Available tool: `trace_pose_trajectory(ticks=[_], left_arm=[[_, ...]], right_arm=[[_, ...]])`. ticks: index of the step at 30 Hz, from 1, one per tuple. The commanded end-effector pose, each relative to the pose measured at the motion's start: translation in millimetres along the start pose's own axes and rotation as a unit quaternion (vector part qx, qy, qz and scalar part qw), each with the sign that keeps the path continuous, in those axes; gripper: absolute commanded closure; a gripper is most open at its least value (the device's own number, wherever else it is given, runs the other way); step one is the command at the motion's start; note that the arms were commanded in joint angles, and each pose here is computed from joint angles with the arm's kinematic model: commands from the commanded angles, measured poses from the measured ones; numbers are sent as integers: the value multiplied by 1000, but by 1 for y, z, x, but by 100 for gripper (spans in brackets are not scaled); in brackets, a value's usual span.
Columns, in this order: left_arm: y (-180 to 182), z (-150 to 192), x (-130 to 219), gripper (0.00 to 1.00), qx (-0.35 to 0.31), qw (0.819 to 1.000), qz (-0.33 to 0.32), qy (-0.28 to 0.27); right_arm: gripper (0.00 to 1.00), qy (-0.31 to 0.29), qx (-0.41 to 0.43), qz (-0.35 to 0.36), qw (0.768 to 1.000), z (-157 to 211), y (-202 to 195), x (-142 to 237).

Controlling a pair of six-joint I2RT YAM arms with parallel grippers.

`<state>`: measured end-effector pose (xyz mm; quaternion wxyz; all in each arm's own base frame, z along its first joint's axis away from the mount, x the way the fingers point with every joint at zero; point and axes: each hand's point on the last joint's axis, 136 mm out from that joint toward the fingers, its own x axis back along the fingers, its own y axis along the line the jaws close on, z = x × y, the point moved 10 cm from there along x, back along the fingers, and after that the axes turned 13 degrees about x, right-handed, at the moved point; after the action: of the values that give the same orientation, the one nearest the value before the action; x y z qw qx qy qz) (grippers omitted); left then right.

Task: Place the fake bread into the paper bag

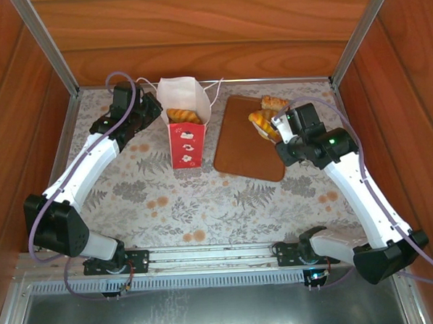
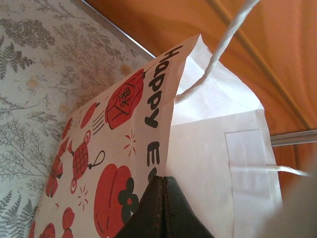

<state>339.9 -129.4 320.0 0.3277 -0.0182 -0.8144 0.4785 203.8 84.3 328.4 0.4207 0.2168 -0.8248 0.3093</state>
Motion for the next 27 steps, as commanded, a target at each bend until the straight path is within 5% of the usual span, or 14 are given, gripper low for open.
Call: trace_pose_trajectory(ticks=[1, 12, 27], left_arm=[[-11, -2, 2, 99, -3, 1000, 21, -2], [-12, -2, 1, 100, -3, 1000, 25, -1], [-17, -4, 1, 100, -29, 999, 29, -7]], right_arm=[[63, -62, -11, -3, 998, -7, 0, 23], [63, -110, -25, -36, 993, -12, 3, 49], [63, -98, -70, -56, 991, -22, 7, 96]])
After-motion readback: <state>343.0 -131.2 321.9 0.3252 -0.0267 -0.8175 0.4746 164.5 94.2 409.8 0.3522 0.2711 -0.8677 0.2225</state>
